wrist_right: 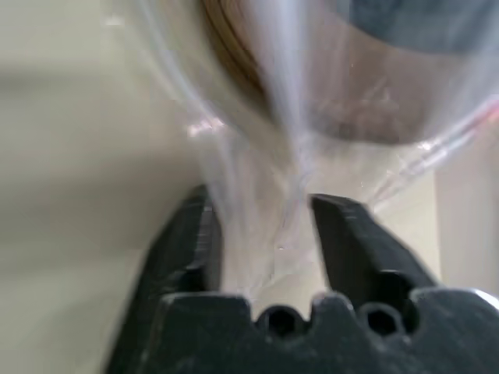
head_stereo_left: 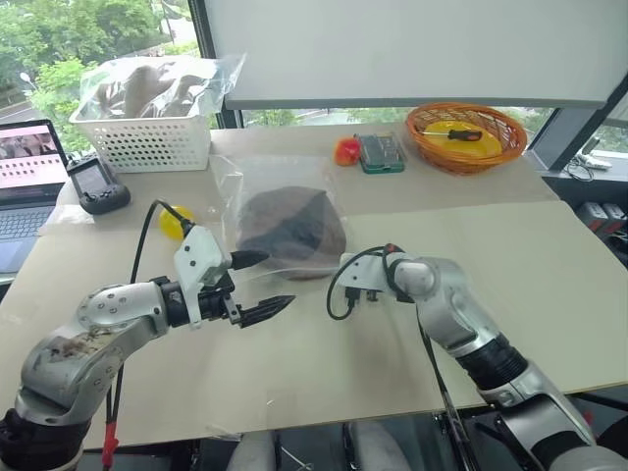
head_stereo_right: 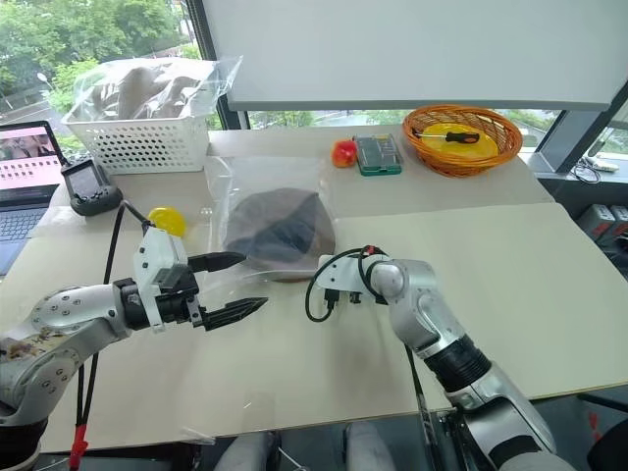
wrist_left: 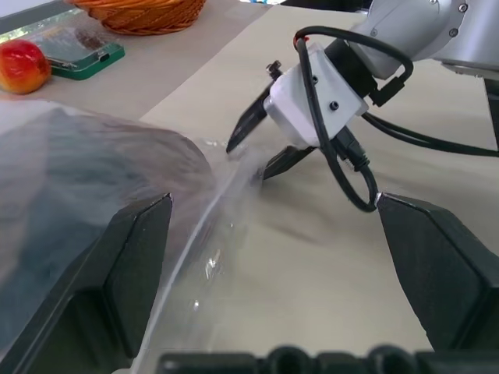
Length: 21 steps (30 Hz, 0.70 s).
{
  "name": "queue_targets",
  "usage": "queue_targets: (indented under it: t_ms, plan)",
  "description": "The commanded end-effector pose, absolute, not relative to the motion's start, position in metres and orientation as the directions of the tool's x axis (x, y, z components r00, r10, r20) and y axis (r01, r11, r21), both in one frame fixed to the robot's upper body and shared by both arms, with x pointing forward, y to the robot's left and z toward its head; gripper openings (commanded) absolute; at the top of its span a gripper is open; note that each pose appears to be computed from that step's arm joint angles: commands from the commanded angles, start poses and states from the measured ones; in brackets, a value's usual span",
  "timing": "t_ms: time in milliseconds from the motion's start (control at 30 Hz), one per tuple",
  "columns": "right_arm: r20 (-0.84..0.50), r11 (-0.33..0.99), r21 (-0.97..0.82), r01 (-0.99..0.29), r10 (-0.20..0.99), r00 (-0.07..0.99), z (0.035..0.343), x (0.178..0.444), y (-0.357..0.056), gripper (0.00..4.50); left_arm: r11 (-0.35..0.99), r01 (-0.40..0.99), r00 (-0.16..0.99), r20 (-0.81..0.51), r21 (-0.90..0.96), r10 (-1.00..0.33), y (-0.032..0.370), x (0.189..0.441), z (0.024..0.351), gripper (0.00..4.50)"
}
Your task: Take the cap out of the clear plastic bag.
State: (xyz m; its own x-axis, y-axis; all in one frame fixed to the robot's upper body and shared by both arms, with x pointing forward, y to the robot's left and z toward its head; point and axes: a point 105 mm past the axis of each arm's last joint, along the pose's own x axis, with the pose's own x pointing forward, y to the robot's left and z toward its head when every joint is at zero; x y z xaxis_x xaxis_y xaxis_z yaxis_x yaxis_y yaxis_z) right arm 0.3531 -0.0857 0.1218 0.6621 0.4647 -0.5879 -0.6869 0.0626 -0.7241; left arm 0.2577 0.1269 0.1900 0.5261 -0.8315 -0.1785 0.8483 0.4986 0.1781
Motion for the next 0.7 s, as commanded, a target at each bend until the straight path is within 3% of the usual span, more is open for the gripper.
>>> queue_targets:
  t_ms: [33, 200, 500, 700]
  plan:
    - [-0.565, 0.001, -0.682, -0.731, 0.634, 0.528, 0.154, 0.322, -0.073, 2.5, 0.491, 0.843, 0.527, -0.158, 0.22, -0.835, 0.125, 0.256, 0.2, 4.5]
    - [-0.531, 0.012, -0.623, -0.782, 0.728, 0.435, 0.173, 0.311, -0.063, 2.5, 0.488, 0.844, 0.526, -0.161, 0.223, -0.835, 0.125, 0.256, 0.199, 4.5]
    - [-0.402, 0.131, -0.709, -0.693, 0.732, 0.55, 0.179, 0.343, -0.039, 2.5, 0.476, 0.854, 0.513, -0.189, 0.211, -0.837, 0.118, 0.242, 0.178, 4.5]
    - [-0.346, 0.182, -0.695, -0.696, 0.764, 0.545, 0.188, 0.341, -0.03, 2.5, 0.488, 0.843, 0.533, -0.228, 0.228, -0.815, 0.116, 0.236, 0.157, 4.5]
